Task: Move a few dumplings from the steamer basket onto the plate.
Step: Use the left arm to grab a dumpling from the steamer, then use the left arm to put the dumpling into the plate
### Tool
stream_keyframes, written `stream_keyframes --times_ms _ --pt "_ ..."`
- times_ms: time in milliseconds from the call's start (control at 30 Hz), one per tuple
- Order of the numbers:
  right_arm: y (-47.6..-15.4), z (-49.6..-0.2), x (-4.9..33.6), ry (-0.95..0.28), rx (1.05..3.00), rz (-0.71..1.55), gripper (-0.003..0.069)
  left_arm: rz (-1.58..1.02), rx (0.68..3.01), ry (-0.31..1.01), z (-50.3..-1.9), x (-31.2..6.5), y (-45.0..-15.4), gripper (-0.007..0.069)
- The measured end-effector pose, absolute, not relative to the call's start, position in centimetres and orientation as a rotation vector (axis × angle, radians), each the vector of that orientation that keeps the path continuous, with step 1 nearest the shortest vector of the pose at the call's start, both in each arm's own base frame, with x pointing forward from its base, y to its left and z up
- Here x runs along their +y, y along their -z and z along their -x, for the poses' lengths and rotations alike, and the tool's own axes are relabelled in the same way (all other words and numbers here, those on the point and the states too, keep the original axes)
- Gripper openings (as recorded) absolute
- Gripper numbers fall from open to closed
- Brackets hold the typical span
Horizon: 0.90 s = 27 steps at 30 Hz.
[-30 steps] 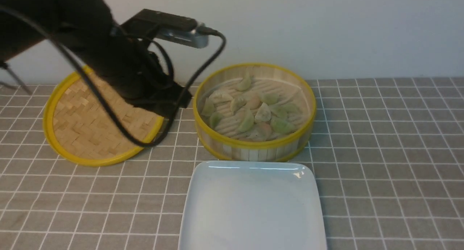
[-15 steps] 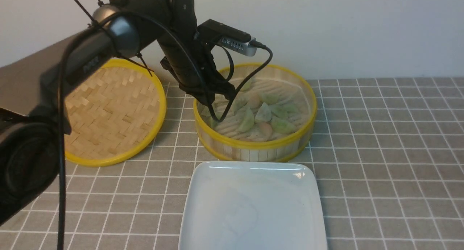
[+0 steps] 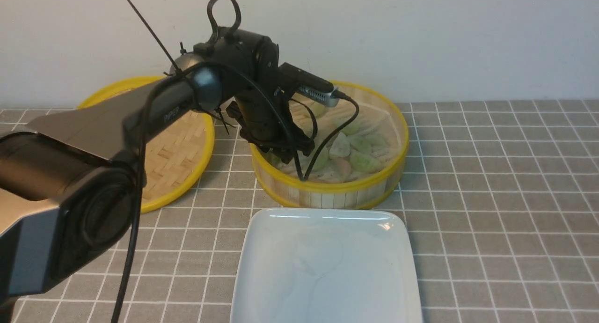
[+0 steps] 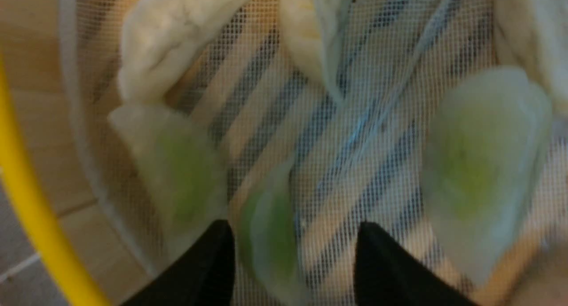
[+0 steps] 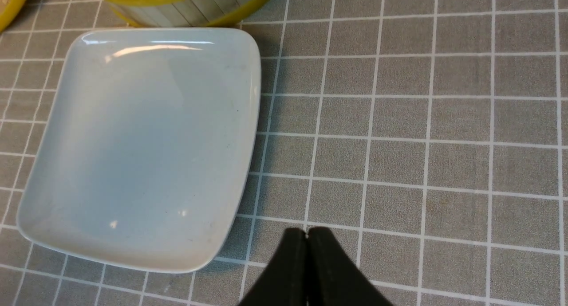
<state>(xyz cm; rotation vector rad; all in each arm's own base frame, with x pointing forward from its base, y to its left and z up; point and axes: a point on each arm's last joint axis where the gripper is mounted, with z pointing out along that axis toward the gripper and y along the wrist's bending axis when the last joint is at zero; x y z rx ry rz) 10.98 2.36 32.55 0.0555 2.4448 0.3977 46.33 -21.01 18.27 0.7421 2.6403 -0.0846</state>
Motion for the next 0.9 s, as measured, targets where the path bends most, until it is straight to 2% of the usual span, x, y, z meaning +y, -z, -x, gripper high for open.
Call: stream_keyframes --times_ms 267,400,500,633,800,900 --pt "-32.6 -11.0 2.4 -0.398 2.445 -0.055 -0.0010 -0.729 2.623 0.083 -46.8 -21.3 -17.1 0.0333" --pt "-32.6 -11.0 2.4 -0.398 2.445 -0.055 -0.0010 -0.728 2.646 0.089 -46.8 -21.3 -16.7 0.0243" --pt "-32.6 -11.0 2.4 -0.398 2.445 -0.055 -0.0010 -0.727 2.660 0.094 -46.7 -21.4 -16.7 0.0134" --pt "-32.5 -11.0 2.4 -0.398 2.446 -0.055 -0.0010 -0.742 2.698 0.079 -46.5 -21.3 -17.4 0.0136" --pt "-32.5 -11.0 2.4 -0.397 2.448 -0.053 -0.0010 -0.751 2.748 0.104 -45.7 -21.1 -21.4 0.0136" --pt "-32.5 -11.0 2.4 -0.397 2.448 -0.053 -0.0010 -0.722 2.664 0.164 -44.9 -21.0 -26.2 0.0136"
